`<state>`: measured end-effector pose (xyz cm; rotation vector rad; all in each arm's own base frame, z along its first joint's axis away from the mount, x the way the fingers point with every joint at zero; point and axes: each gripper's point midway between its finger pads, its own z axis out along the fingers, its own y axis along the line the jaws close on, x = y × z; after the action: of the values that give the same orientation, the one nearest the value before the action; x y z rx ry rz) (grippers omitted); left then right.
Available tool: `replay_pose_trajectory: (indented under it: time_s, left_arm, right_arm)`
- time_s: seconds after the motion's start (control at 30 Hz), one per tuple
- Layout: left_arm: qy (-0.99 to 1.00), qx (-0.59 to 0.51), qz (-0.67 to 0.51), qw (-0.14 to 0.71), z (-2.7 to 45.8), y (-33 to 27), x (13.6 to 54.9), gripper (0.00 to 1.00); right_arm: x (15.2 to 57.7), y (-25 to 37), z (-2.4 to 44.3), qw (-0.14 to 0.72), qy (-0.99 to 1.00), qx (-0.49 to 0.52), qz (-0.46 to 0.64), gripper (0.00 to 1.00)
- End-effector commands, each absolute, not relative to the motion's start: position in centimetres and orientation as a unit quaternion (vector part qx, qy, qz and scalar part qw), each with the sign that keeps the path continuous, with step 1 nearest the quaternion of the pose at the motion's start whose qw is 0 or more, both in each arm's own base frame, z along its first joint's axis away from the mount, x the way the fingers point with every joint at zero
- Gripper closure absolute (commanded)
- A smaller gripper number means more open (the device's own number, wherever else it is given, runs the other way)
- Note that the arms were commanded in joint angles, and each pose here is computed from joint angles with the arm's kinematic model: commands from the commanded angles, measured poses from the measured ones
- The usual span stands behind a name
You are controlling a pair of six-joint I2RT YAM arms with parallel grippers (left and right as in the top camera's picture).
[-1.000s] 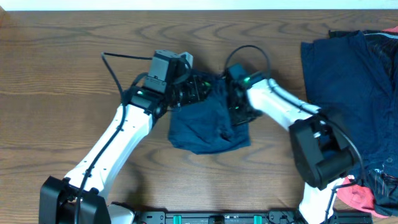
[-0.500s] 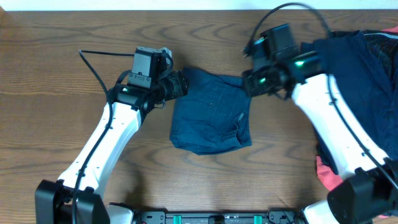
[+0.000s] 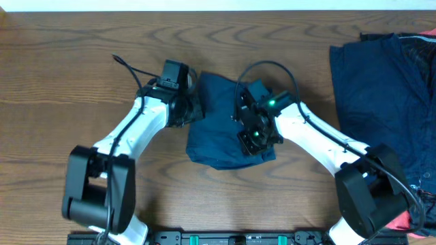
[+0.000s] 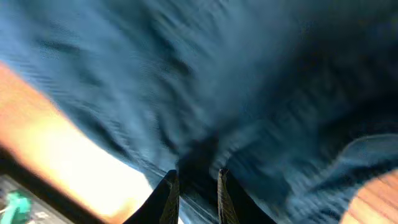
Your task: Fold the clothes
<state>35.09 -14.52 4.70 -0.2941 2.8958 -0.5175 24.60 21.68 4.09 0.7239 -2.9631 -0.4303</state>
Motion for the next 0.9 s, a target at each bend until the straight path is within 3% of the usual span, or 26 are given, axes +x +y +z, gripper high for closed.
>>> replay_pose_trajectory:
  time_s: [0.0,0.13,0.27,0.43,0.63,0.87]
  left_arm:
    - [0.982,-0.092,-0.156,0.055,2.9,-14.5,33.6,0.54]
    - [0.987,-0.086,-0.138,0.004,1.5,-14.8,31.1,0.55]
    - [0.99,-0.068,-0.118,-0.043,0.9,-15.5,28.2,0.78]
    - [0.985,-0.1,-0.073,-0.124,1.2,-15.3,23.6,0.78]
    - [0.977,-0.11,-0.025,-0.183,2.0,-15.6,19.6,0.69]
    - [0.982,-0.107,0.0,-0.157,3.9,-14.2,19.7,0.52]
  right_arm:
    - [24.6,18.7,1.7,0.042,-0.974,0.213,-0.07,0.79]
    - [25.6,16.1,0.3,0.028,-0.98,0.195,-0.029,0.75]
    - [28.2,15.0,0.1,-0.014,-0.985,0.171,-0.022,0.71]
    - [32.8,14.6,0.6,-0.098,-0.984,0.146,-0.026,0.68]
    - [38.3,15.7,2.9,-0.204,-0.969,0.129,-0.054,0.68]
    - [38.7,16.0,9.7,-0.198,-0.97,0.129,-0.055,0.6]
